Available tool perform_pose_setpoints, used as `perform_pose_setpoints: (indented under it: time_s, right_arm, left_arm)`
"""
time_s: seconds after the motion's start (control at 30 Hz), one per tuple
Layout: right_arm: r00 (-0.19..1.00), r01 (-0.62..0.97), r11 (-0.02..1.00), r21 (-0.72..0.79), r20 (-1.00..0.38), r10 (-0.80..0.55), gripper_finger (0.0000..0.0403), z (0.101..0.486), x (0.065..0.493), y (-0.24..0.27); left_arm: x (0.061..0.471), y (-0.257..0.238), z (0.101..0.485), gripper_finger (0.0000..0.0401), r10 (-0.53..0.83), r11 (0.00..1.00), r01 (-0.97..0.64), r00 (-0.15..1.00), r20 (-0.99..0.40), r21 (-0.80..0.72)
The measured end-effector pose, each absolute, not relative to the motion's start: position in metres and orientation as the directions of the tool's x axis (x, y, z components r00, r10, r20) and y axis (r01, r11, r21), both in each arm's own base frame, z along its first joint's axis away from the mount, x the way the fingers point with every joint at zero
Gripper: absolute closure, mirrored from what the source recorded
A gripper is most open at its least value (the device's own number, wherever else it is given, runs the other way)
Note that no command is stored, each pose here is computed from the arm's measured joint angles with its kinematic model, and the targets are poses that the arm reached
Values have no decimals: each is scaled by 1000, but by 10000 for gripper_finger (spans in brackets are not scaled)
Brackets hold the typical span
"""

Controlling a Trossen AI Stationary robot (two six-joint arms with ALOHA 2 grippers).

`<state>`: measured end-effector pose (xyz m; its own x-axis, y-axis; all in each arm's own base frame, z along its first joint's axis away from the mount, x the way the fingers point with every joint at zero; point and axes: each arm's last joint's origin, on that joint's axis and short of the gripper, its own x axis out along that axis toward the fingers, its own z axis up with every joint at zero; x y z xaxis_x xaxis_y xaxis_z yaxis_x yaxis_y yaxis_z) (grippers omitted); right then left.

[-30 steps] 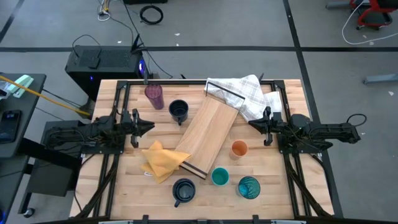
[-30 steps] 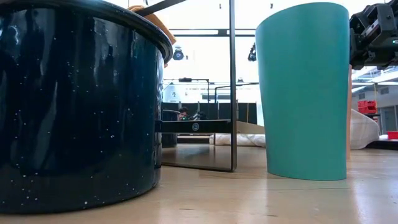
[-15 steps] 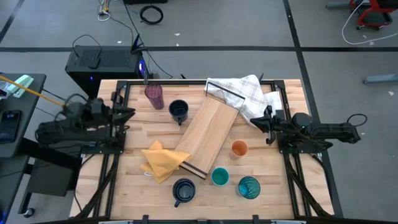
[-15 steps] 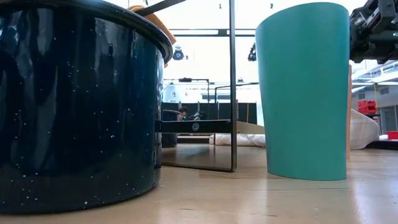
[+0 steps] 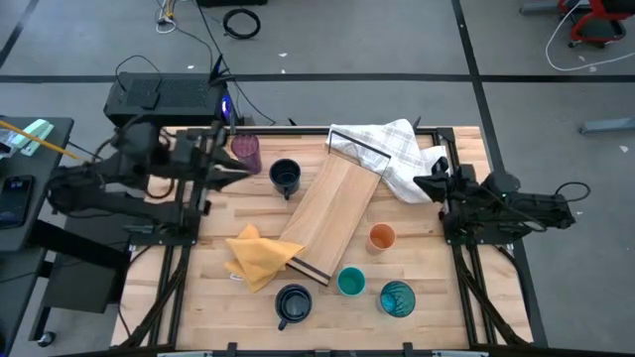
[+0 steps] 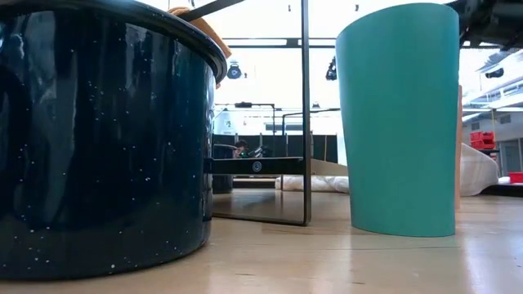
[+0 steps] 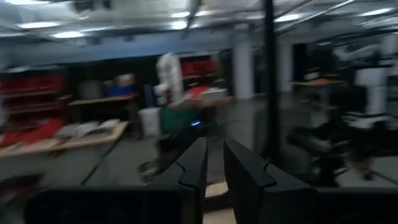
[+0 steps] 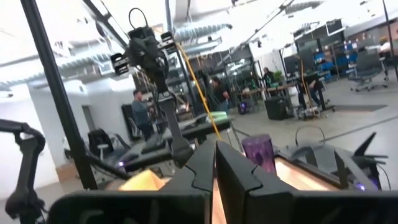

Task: Stack small to large cups/mugs on shelf
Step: Put the purple cup on the shelf

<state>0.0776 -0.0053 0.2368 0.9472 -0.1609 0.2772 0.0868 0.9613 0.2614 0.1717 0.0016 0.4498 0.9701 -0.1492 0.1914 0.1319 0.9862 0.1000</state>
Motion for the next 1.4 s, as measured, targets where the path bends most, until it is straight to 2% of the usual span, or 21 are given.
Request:
perform_pose_setpoints:
  time_s: [0.23, 0.47, 0.57, 0.73, 0.8, 1.17, 1.4]
  right_arm:
    - [936, 76, 961, 267, 314, -161, 380, 250, 72, -5]
    - [931, 60, 953, 298, 328, -161, 380, 254, 70, -5]
    - [931, 57, 951, 302, 329, -161, 380, 255, 70, -5]
    - [931, 4, 903, 430, 328, -161, 380, 254, 70, -5]
    - [931, 4, 902, 432, 328, -161, 380, 254, 70, -5]
    - [931, 1, 905, 425, 329, -156, 380, 255, 70, -5]
    - [932, -8, 902, 432, 329, -149, 380, 255, 70, -5]
  left_arm:
    - [256, -8, 452, 351, -277, 961, 275, 957, 81, 35]
    - [310, -26, 445, 360, -343, 939, 342, 934, 97, 23]
    - [313, -24, 441, 370, -335, 942, 336, 940, 65, -5]
    - [307, -15, 446, 385, -309, 939, 316, 949, 67, -133]
    - [305, -14, 447, 387, -307, 937, 315, 949, 72, -150]
    - [305, -16, 448, 372, -311, 931, 322, 946, 85, -172]
    - [305, 2, 441, 384, -178, 977, 178, 984, 8, -121]
